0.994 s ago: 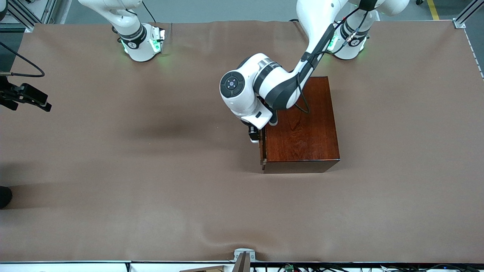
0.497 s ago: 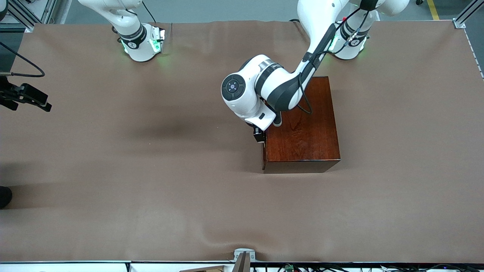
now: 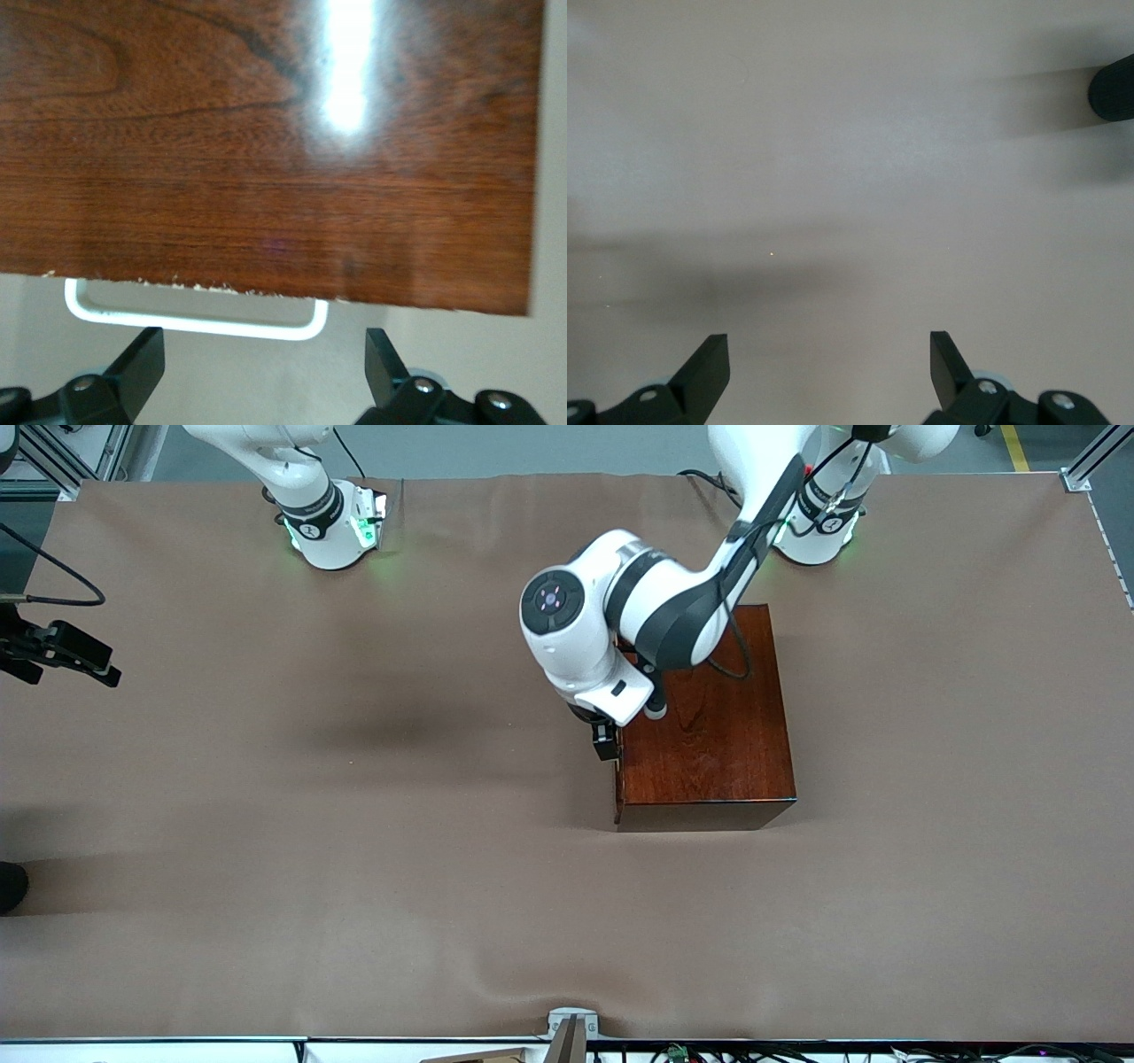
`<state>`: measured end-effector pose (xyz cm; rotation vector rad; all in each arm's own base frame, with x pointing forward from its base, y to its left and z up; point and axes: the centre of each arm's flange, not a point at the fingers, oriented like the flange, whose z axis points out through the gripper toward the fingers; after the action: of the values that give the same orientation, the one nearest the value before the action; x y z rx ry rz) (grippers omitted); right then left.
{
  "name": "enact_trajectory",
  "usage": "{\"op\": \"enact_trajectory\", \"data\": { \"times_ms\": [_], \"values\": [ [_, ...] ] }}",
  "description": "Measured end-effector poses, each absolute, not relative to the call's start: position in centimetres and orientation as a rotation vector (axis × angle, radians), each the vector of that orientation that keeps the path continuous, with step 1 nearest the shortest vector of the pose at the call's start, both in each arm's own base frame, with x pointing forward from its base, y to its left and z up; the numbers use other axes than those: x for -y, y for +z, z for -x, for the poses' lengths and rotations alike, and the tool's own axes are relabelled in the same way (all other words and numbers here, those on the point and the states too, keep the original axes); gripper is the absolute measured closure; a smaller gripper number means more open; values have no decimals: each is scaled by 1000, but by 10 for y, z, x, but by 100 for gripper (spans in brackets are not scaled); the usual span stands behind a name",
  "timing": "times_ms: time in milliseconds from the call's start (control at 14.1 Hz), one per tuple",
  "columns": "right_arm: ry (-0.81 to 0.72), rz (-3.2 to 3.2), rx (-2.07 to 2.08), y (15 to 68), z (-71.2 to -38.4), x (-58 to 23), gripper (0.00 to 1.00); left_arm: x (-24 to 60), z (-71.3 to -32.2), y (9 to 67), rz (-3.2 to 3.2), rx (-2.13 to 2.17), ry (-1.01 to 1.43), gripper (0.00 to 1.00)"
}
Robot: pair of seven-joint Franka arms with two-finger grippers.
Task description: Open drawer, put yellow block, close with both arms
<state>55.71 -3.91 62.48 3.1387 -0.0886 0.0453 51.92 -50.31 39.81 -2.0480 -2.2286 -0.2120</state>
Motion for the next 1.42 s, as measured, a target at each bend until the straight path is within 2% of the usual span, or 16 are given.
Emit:
{"op": "enact_trajectory", "data": {
  "times_ms": [355,923,1136,1421],
  "values": [
    [46,-3139,89,625,-557,39,0,471,-540,451,2132,2236,-212,0],
    [46,-3139,88,625,-557,39,0,326,-625,466,2204,2143,-82,0],
    [46,-3139,86,625,-557,38,0,271,-634,473,2245,2099,0,0],
    [46,-3139,86,625,-557,38,0,205,-626,490,2350,1992,77,0]
  ]
}}
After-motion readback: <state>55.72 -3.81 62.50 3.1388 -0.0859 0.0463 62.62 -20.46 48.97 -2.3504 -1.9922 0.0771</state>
